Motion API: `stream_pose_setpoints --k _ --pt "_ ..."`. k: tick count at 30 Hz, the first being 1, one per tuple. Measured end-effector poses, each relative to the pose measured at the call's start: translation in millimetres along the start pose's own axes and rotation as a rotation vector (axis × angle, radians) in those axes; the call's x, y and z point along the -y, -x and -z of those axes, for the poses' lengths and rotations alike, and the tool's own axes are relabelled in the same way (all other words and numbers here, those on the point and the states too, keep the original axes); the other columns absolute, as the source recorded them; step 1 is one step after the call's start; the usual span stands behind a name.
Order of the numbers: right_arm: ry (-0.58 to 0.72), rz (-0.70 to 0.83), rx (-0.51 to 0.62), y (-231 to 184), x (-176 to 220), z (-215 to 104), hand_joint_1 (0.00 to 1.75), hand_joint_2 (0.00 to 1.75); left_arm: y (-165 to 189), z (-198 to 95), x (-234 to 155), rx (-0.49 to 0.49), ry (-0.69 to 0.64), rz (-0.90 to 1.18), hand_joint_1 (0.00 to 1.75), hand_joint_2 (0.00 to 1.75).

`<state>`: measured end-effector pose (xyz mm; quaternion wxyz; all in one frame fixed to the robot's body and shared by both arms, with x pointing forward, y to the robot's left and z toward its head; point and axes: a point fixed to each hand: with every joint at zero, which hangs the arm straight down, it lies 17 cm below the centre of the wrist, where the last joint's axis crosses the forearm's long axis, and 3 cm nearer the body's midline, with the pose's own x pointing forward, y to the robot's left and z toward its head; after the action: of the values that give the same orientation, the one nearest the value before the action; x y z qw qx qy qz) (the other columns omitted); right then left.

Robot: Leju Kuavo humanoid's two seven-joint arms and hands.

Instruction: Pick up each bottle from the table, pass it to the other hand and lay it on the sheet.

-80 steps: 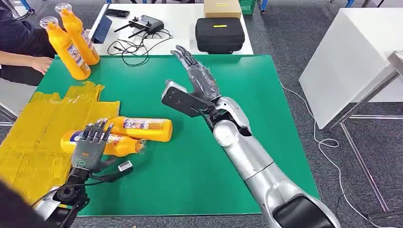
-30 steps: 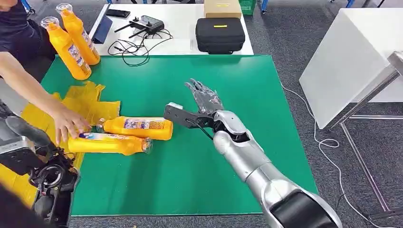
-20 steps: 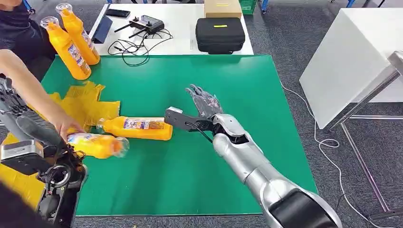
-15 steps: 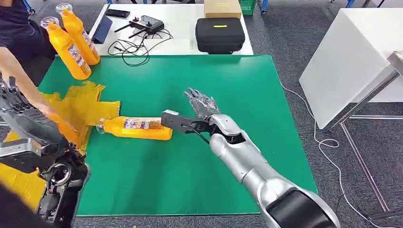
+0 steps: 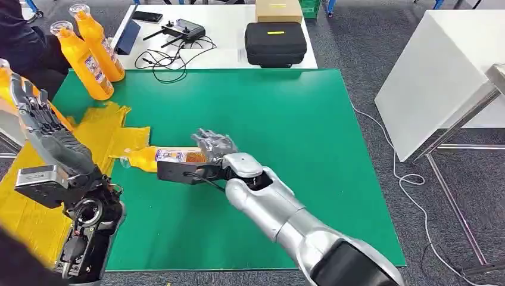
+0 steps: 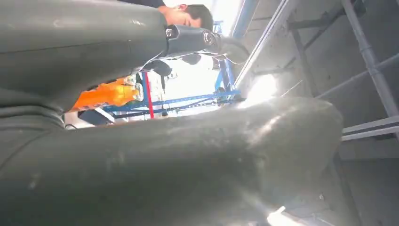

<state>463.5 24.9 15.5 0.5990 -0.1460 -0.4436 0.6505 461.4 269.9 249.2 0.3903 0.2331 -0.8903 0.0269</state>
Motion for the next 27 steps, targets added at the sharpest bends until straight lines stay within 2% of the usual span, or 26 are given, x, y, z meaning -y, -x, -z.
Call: stream_pose_setpoints --k 8,18,25,26,27 --pt "-0.021 -0.072 0.074 -38 -14 -5 0.0 0.0 -1 -12 0 -0.007 -0.006 0.021 0.0 0.0" --pt "-0.061 -0.203 0.07 -41 -39 -8 0.0 0.0 -6 -25 -11 -0.003 -0.009 0.036 0.0 0.0" --pt "-0.038 -0.252 0.064 -39 -34 -7 0.0 0.0 -5 -32 -21 -0.015 -0.024 0.039 0.0 0.0" --pt "-0.025 -0.254 0.062 -39 -30 -7 0.0 1.75 -6 -33 -20 -0.011 -0.02 0.044 0.0 0.0" --pt "-0.009 -0.258 0.058 -38 -26 -6 0.0 1.75 -6 -33 -20 -0.01 -0.019 0.047 0.0 0.0"
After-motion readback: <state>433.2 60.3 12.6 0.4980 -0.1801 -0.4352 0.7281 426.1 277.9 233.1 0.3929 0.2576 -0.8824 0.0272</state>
